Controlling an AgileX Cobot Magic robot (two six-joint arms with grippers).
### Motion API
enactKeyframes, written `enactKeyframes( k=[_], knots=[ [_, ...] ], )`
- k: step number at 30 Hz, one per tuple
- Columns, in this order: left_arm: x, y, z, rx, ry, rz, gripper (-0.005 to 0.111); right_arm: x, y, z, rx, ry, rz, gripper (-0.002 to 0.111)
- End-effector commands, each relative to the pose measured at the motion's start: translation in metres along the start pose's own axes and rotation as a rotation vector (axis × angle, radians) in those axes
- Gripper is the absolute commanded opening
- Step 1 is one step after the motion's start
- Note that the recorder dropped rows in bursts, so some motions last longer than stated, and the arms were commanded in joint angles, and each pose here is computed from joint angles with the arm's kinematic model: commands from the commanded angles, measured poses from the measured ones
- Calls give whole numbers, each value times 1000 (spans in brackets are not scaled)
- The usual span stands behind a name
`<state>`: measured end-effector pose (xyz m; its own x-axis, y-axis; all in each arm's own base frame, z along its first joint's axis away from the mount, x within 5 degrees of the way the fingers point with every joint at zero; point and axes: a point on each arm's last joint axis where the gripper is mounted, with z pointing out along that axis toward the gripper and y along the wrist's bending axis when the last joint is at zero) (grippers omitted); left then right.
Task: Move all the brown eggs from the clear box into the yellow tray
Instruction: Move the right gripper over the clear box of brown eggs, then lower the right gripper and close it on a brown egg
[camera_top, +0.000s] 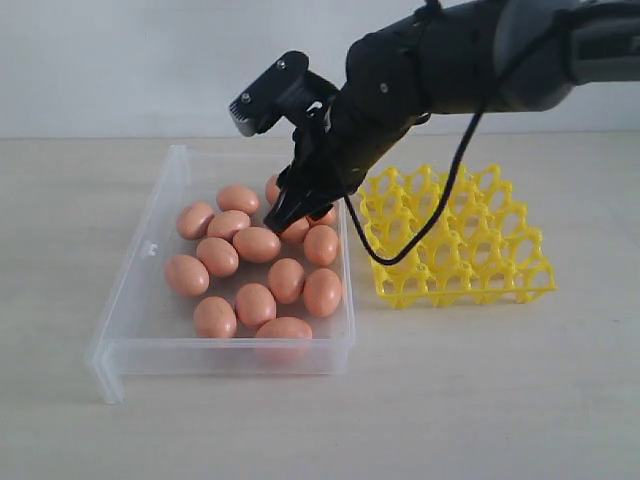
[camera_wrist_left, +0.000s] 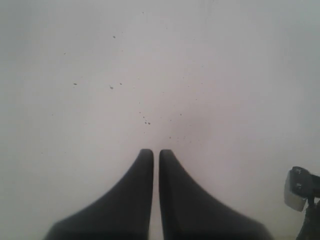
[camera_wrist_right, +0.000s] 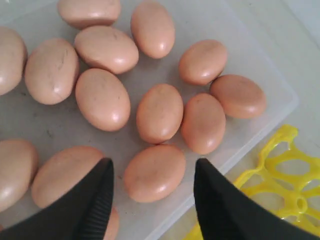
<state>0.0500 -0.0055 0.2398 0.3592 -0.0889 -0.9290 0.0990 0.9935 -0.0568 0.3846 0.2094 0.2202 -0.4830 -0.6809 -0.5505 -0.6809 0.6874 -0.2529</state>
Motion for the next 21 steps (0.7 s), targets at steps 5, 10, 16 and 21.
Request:
enactKeyframes(
  k=[5,10,16,21],
  knots=[
    [2,0,-1,0,7,-13,4,-20,1,28,-129,89,-164,45],
    [2,0,-1,0,7,-13,4,-36,7,24,-271,66,-312,45],
    [2,0,-1,0,7,-13,4,-41,5,31,-278,56,-402,59],
    [2,0,-1,0,7,-13,4,-39,2,48,-217,53,-405,71]
  ],
)
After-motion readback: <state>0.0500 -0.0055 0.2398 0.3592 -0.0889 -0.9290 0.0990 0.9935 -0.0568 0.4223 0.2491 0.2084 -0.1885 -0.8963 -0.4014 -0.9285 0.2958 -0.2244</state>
